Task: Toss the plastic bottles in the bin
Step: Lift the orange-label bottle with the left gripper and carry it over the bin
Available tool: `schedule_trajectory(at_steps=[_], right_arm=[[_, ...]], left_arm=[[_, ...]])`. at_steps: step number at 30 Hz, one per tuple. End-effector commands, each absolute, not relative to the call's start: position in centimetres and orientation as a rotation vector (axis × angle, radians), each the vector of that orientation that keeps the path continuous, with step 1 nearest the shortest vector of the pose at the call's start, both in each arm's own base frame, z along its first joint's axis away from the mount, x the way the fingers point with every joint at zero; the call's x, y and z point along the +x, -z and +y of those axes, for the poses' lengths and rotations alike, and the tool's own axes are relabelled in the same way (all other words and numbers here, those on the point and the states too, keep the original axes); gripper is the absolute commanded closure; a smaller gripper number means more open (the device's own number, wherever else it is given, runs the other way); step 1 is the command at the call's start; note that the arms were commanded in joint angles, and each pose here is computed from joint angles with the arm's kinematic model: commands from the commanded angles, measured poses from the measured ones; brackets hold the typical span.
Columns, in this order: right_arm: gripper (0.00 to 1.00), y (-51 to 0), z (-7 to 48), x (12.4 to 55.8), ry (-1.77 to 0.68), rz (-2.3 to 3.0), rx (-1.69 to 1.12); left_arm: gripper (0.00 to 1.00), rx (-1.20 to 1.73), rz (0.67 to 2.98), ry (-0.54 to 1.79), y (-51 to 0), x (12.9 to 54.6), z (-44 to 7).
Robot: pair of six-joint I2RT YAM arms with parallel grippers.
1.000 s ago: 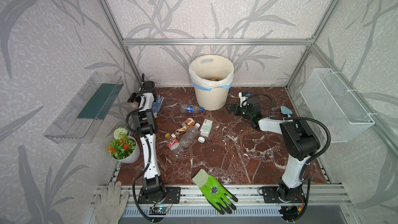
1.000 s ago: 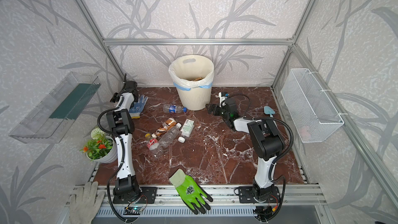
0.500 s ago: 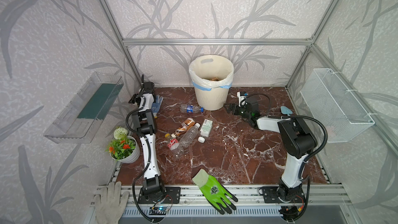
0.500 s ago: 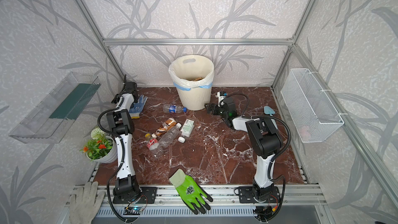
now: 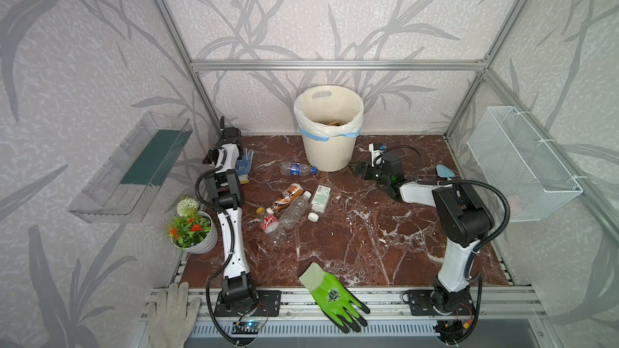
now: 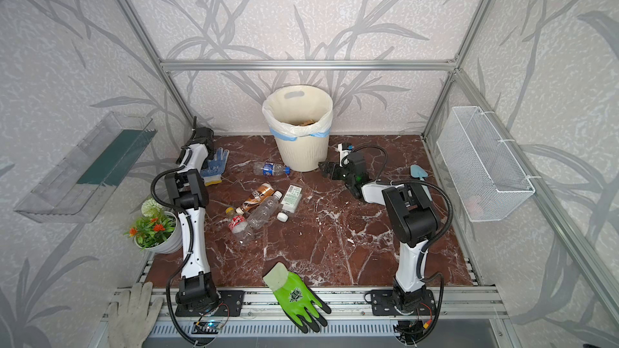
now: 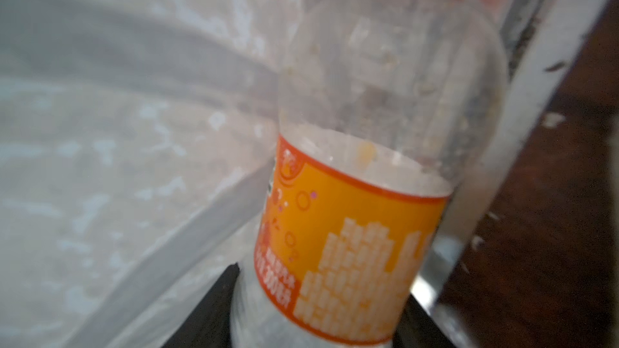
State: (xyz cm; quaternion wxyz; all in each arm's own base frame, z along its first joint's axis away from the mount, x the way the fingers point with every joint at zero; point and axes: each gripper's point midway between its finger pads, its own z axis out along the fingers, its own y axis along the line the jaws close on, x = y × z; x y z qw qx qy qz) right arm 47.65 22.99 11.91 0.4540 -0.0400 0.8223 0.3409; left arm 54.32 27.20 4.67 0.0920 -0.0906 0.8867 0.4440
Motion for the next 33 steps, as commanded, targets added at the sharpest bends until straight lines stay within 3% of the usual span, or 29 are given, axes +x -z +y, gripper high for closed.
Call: schedule_trajectory(at_steps=[1,11,18,25,33], right_arm=[[0.07,-14.1,22.5,47.0,-0.805,1.977,-0.13],[0.08,-18.0,22.0,44.9,-0.777,1.926,-0.181],[0.08,-21.4,20.6,41.1,-0.671,1.898,-0.217],[0.08,-23.5,18.9,37.4,-0.555,1.907,-0.264],[0.08,-22.0,18.6,35.6,-0.488,2.004,-0.304]], left_arm=[[0.53,-0.358,2.577,-1.125,-10.5,54.4,24.4],[0.52,-0.391,2.408,-0.924,-19.2,53.2,18.9],[0.5,-0.338,2.315,-0.569,-23.1,50.1,11.0],[0.5,-0.305,2.086,0.005,-26.5,43.0,2.4],[0.5,-0.171,1.81,0.218,-32.7,34.9,-2.9]])
